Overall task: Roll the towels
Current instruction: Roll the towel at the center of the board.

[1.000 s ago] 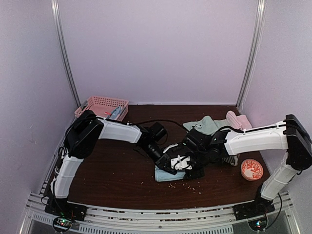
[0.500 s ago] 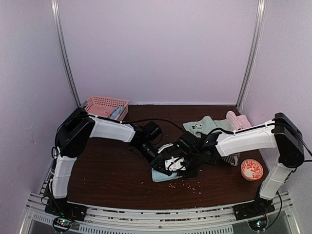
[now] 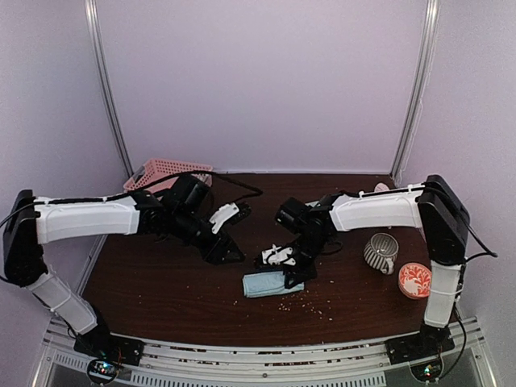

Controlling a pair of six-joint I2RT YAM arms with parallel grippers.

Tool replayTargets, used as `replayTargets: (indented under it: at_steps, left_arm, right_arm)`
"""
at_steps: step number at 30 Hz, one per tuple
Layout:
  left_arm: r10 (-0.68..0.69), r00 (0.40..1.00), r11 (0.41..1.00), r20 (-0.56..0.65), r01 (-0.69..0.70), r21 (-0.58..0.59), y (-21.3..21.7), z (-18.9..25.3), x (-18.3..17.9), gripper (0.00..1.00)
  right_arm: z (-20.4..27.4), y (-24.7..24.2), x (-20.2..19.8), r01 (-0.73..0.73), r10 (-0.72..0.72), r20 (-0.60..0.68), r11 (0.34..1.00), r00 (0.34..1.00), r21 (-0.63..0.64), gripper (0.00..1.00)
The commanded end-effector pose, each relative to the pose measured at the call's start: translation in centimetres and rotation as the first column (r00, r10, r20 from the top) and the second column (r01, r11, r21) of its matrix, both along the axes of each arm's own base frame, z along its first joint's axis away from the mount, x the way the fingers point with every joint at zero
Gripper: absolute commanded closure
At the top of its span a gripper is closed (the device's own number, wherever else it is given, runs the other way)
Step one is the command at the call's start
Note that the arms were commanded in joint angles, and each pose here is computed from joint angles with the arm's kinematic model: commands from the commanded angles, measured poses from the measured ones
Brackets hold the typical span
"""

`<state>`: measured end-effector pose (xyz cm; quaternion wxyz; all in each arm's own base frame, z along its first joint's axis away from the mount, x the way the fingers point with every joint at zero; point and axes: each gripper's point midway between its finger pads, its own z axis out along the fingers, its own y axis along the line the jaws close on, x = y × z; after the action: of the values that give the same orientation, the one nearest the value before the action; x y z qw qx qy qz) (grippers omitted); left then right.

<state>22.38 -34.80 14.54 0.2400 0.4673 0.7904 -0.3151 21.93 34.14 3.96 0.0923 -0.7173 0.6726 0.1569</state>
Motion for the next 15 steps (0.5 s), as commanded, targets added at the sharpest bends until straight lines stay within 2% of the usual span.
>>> replayTargets:
  at_steps: [1,3,5,11,14,15]
  left_arm:
    - [0.122,0.929,0.992,0.349,-0.118,-0.035,0.1,5.1,0.9,0.53]
    - [0.061,0.897,0.998,0.437,-0.053,-0.031,-0.7,6.0,-1.2,0.5]
    - [-0.006,0.882,1.0,0.471,0.007,0.001,-1.8,5.6,-2.9,0.5]
    - [-0.257,0.861,0.959,0.439,0.172,0.225,-6.0,0.5,-6.0,0.5]
    - [-0.316,0.854,0.926,0.414,0.182,0.331,-7.2,-2.1,-6.0,0.43]
    - [-0.332,0.839,0.914,0.431,0.173,0.367,-7.5,-2.8,-5.8,0.34]
  right_arm:
    - [-4.3,-3.4,-3.8,0.008,-0.071,-0.33,0.982,0.941,-0.188,0.86]
    - [-4.8,-3.5,-3.5,0.024,-0.108,-0.375,0.975,0.921,-0.22,0.86]
    - [-5.1,-3.4,-3.2,0.033,-0.138,-0.421,0.968,0.897,-0.248,0.86]
    - [-6.0,-3.5,-3.0,0.043,-0.187,-0.494,0.957,0.849,-0.288,0.85]
    - [-6.3,-3.7,-3.0,0.042,-0.198,-0.513,0.953,0.835,-0.3,0.85]
    - [-6.4,-3.6,-2.9,0.042,-0.198,-0.516,0.953,0.834,-0.298,0.85]
